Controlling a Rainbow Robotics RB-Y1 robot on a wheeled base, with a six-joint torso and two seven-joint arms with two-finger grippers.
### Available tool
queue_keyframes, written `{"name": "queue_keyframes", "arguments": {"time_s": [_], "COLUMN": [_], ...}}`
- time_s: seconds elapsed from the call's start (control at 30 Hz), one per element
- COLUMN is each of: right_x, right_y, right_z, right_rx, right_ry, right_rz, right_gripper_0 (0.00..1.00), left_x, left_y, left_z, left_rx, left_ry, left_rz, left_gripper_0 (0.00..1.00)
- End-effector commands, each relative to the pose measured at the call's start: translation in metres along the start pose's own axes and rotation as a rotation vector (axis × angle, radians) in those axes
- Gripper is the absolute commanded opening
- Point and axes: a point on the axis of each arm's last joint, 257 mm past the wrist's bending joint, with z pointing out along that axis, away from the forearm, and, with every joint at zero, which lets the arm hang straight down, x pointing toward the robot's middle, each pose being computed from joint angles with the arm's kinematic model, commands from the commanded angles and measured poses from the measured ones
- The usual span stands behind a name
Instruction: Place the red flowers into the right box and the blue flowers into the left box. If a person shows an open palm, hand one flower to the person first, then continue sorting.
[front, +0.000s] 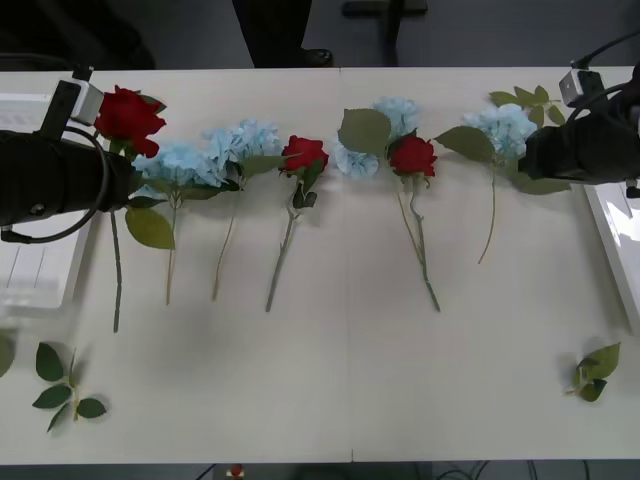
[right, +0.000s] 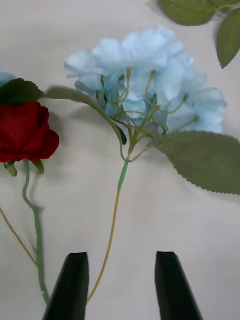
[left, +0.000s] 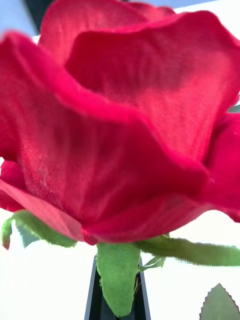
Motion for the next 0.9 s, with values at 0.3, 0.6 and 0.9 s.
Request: {"name": "queue_keyframes", "arguments": {"time_s": [0.3,0.6,0.9], "right_x": [-0.025,-0.016,0.015], "right_y": [0.042,0.097,0.134], "right_z": [-0.041,-0.096,-0.149], "right_rx": [-0.181,-0.548,-0.827], "right_ry": [-0.115,-0.170,-0.188], "right_rz": [-0.247,-0.375,-0.534], "right_gripper_0": [1.00,1.00,1.00], "left_x": [-0.088,-0.123,-0.151], "left_y": [-0.098,-0.185,-0.242], "left_z": [-0.041,-0.054,-0.035], "left_rx": [0.387,0.619,0.699], "left_ry": [-0.345,-0.524,-0.624], "left_rz": [-0.039,-0.027,-0.153], "left_gripper_0": [0.00,0.00,0.00]}}
